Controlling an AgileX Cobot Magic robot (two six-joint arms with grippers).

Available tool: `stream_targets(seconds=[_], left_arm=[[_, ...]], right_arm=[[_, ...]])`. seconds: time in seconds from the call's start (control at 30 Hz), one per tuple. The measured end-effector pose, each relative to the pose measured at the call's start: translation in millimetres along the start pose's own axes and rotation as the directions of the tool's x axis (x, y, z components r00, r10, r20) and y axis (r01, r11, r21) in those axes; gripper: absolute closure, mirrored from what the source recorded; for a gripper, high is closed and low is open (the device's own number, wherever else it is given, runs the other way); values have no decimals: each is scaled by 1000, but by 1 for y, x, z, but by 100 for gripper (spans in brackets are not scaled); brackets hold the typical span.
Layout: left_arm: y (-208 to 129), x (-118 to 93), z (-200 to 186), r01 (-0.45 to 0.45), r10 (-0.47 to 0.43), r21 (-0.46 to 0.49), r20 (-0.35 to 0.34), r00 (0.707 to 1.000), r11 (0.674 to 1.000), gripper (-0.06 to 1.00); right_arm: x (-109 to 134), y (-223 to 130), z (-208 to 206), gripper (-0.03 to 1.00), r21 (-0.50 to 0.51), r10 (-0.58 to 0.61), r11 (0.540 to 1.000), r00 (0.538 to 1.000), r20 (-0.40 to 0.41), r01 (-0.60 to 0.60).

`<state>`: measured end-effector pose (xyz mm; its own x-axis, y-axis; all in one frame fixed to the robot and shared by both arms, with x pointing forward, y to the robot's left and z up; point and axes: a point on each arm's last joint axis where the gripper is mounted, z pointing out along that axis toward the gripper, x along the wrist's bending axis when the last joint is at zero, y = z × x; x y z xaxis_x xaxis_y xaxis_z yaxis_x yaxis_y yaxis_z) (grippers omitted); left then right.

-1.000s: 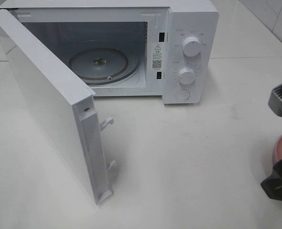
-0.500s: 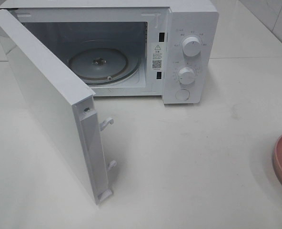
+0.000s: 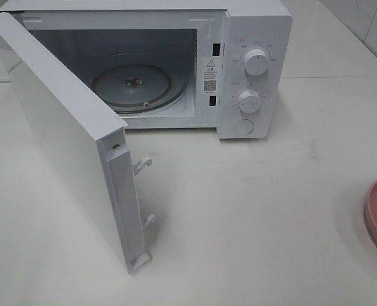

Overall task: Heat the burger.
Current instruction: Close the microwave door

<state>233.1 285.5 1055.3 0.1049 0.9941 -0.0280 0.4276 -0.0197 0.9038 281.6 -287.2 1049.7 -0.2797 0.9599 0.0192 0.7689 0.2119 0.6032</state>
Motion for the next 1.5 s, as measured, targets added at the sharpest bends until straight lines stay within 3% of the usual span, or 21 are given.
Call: stream_targets(seconds=[0.43, 0.97, 1.5], left_arm=[[0, 0, 0, 0, 0, 0, 0, 1000, 1000, -5], [0, 0, 0, 0, 0, 0, 0, 1000, 1000, -5], [0, 0, 0, 0, 0, 0, 0, 1000, 1000, -5]], right_arm=[[-4, -19, -13, 20, -174, 111, 979, 993, 36, -103], [-2, -43, -32, 20, -388, 233, 904, 969, 88, -182], [-1, -44, -32, 21, -396, 235, 900, 968, 93, -181]])
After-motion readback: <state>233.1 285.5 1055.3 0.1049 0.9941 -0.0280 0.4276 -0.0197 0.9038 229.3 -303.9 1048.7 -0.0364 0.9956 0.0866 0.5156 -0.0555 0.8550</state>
